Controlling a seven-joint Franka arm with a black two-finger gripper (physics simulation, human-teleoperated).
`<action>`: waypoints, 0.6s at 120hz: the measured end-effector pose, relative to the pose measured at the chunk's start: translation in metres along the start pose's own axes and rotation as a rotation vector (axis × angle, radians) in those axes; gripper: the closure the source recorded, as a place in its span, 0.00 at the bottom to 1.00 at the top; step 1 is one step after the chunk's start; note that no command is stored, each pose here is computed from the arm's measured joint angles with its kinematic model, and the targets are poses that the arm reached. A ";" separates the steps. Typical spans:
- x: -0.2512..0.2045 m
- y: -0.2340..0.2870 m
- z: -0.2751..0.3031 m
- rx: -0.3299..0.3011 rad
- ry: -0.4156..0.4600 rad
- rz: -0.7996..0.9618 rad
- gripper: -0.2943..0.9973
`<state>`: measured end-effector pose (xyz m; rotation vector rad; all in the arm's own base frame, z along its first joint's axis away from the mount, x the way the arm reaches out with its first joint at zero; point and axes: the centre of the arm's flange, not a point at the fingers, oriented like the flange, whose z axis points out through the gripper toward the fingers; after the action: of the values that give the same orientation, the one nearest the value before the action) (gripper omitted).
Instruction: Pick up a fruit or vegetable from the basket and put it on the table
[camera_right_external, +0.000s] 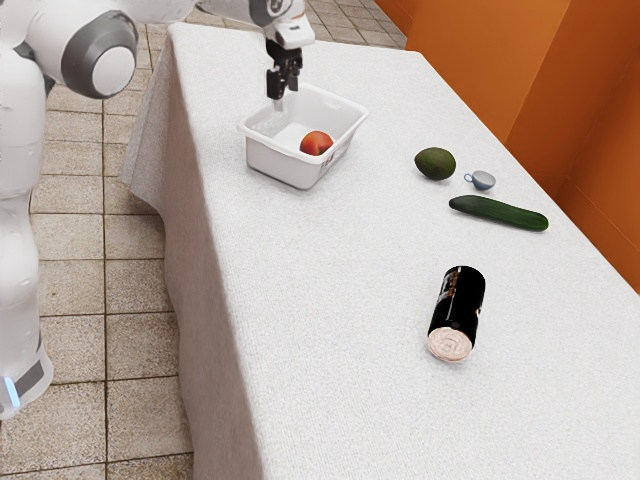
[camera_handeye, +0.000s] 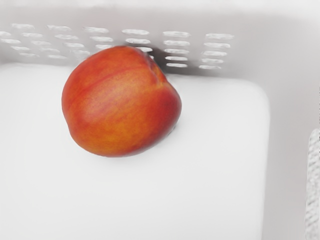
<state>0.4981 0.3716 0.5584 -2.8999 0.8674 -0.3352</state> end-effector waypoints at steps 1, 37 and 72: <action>0.002 0.000 0.001 -0.001 0.001 0.004 0.23; 0.033 0.003 0.030 -0.017 0.034 0.058 0.23; 0.036 -0.017 0.042 0.010 0.033 0.065 0.23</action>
<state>0.5460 0.3671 0.5263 -2.8574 0.9605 -0.3812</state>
